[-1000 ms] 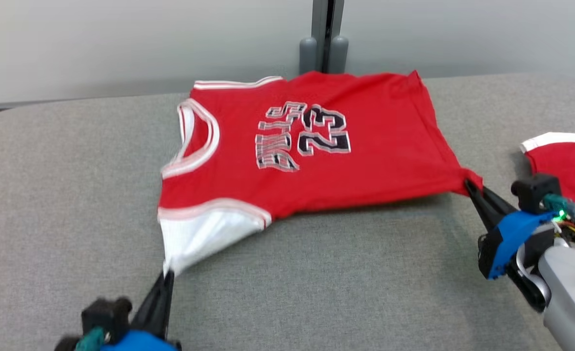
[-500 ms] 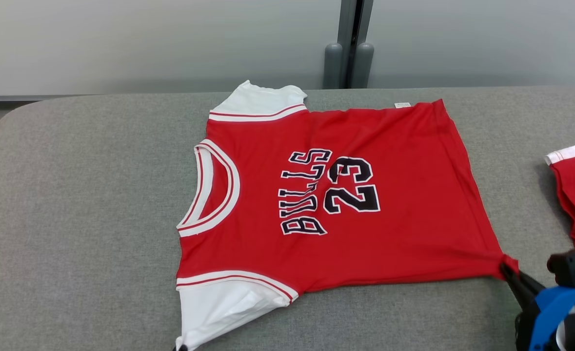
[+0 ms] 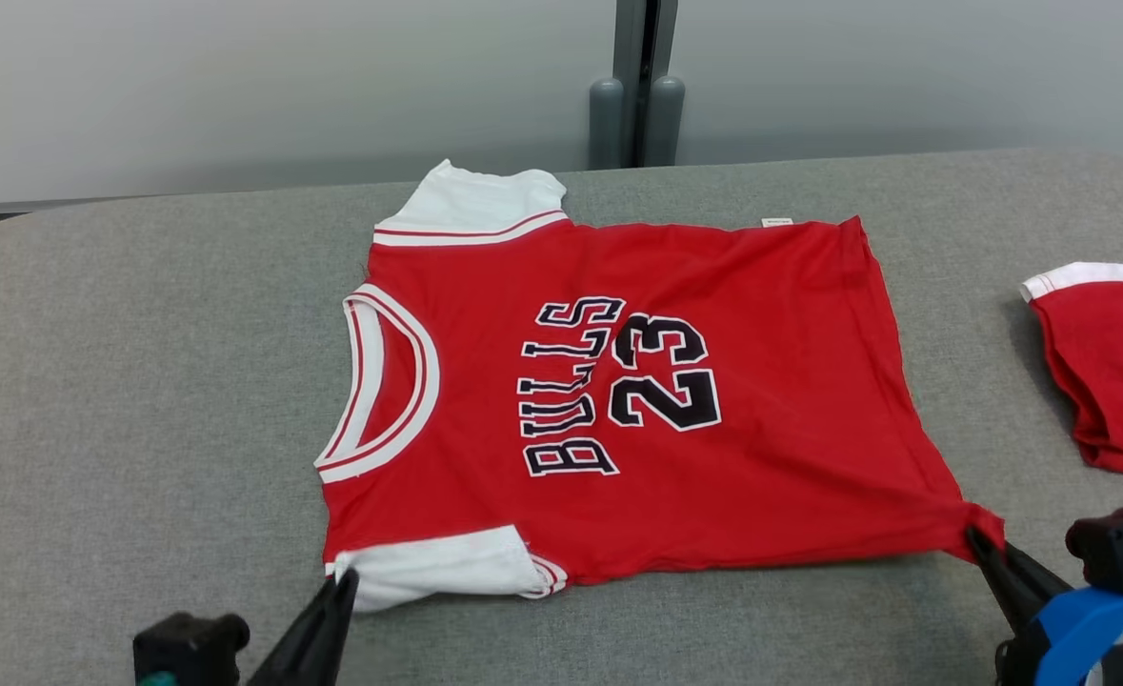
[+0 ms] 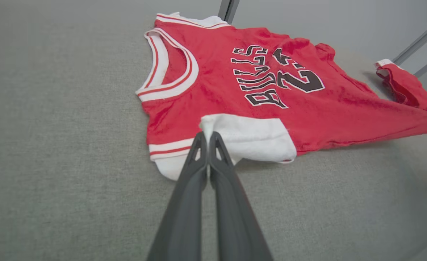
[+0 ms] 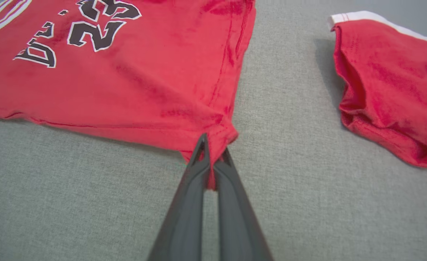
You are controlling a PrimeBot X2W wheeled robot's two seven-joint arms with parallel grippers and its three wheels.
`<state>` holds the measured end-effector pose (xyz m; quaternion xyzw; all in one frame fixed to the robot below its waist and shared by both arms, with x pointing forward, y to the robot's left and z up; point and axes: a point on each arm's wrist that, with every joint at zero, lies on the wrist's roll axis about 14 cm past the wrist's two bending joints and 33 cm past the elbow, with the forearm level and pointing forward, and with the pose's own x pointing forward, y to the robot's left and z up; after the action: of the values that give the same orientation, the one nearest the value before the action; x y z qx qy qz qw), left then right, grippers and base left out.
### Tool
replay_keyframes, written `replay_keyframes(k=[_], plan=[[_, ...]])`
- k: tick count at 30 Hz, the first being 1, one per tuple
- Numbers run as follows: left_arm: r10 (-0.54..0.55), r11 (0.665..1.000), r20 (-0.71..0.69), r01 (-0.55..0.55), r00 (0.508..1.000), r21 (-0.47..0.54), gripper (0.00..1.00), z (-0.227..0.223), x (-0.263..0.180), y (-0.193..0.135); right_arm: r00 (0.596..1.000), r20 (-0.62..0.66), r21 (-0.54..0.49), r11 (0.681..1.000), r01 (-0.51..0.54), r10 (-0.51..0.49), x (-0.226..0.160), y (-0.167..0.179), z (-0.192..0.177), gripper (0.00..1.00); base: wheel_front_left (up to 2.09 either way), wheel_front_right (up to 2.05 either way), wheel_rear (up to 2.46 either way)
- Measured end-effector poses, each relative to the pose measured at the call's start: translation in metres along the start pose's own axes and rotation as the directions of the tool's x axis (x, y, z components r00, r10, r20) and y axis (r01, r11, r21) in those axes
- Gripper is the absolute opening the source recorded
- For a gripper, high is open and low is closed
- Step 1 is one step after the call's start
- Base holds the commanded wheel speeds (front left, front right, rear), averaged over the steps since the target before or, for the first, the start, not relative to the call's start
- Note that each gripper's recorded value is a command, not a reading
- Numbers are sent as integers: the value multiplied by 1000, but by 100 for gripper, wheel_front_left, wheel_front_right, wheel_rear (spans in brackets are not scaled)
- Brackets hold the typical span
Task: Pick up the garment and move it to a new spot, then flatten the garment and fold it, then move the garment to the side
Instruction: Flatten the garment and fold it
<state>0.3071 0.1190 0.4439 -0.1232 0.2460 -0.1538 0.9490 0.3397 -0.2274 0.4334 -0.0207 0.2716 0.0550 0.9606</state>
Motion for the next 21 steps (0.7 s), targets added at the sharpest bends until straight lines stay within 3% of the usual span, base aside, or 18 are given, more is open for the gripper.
replay_keyframes(k=[9,21], plan=[[-83,971,147,47,986,234,0,76,64,7,998,55,-59,998,-34,38,35,3,42,0,0,0,0],[-134,938,137,81,981,337,0,94,138,8,998,68,-33,999,-4,6,75,-15,53,0,0,0,0]])
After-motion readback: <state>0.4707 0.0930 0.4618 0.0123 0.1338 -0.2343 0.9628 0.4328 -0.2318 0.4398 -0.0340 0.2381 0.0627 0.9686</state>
